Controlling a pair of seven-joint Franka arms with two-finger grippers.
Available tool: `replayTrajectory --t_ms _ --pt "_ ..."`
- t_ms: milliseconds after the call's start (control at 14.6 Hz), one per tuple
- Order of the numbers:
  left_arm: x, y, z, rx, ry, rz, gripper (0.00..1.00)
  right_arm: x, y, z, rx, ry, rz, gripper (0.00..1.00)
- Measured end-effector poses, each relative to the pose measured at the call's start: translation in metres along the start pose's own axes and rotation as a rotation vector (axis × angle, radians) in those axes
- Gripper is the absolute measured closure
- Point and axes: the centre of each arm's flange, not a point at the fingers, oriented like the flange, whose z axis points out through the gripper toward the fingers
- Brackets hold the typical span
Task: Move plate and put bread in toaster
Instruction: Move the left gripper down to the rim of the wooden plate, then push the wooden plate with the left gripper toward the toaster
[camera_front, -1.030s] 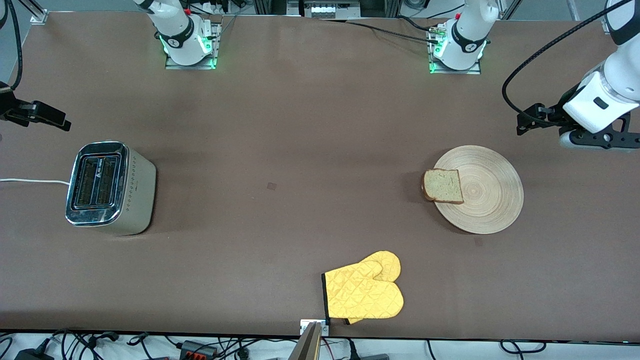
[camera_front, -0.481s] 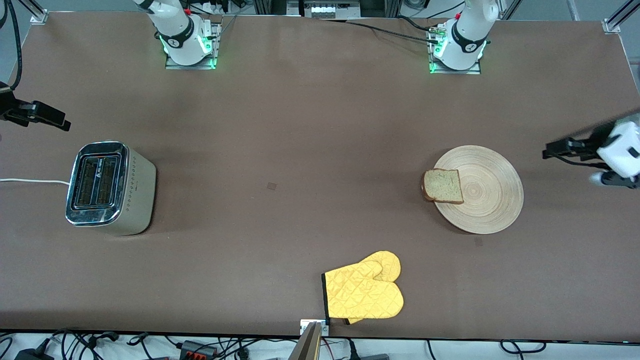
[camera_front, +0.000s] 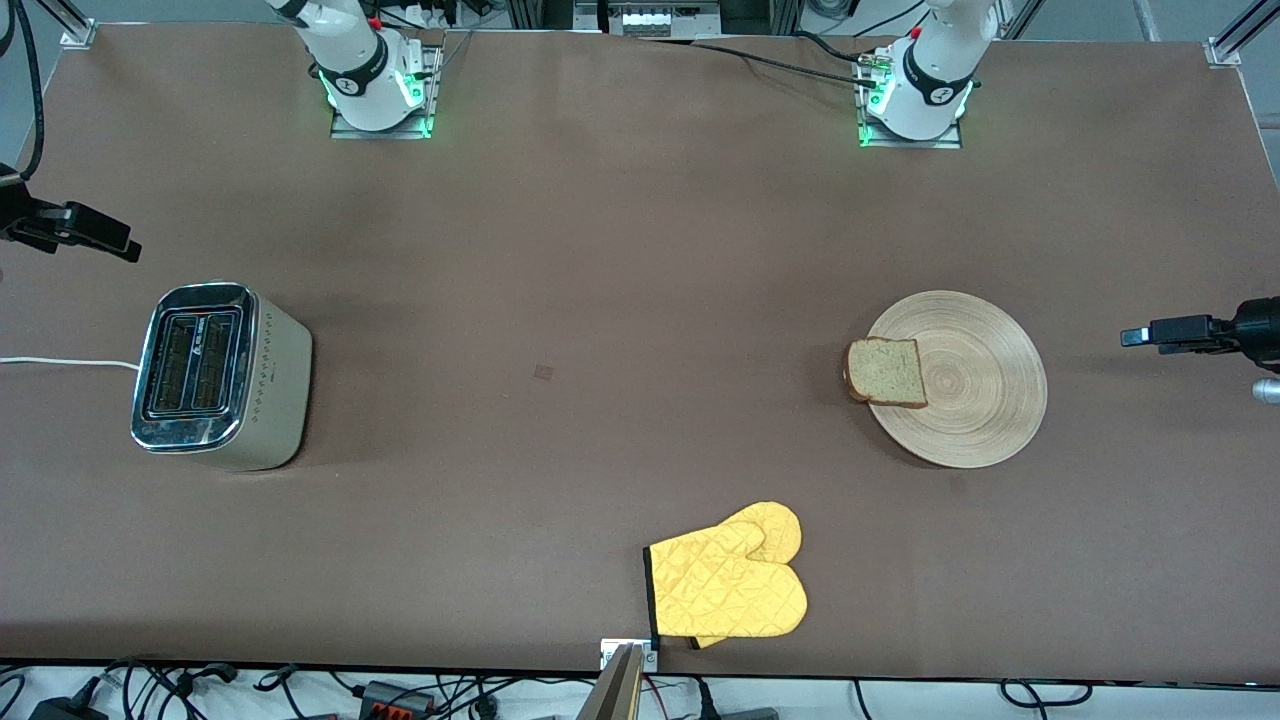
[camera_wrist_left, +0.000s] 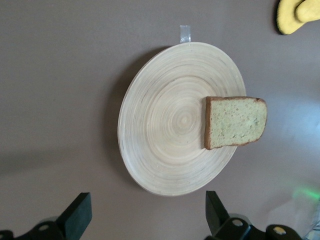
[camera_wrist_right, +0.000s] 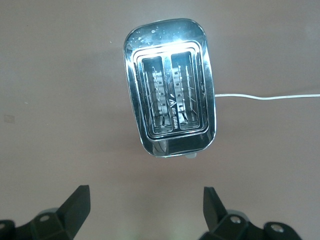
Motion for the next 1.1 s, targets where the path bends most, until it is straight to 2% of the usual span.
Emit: replayTrajectory --t_ms 206,412,481,618,687,824,893,1099 --pt "-0.001 -0.060 0.047 -0.156 0.022 -0.017 0.00 0.000 0.000 0.000 0.000 0.000 0.000 0.00" --pt "0.005 -0.090 0.103 -0.300 0.046 -0.014 0.00 0.000 0.000 0.000 0.000 0.000 0.000 0.00" --pt "0.008 -0.094 0.117 -0.332 0.053 -0.019 0.00 0.000 0.000 0.000 0.000 0.000 0.000 0.00" --pt "0.013 -0.102 0.139 -0.351 0.060 -0.024 0.01 0.000 0.000 0.000 0.000 0.000 0.000 0.00" --pt "0.014 -0.103 0.147 -0.354 0.058 -0.018 0.05 0.000 0.000 0.000 0.000 0.000 0.000 0.00" --pt "0.016 -0.105 0.159 -0.362 0.048 -0.003 0.22 0.000 0.000 0.000 0.000 0.000 0.000 0.00" --pt "0.015 -0.106 0.164 -0.366 0.044 -0.002 0.23 0.000 0.000 0.000 0.000 0.000 0.000 0.00" --pt "0.017 -0.104 0.171 -0.372 0.035 0.008 0.53 0.000 0.000 0.000 0.000 0.000 0.000 0.00"
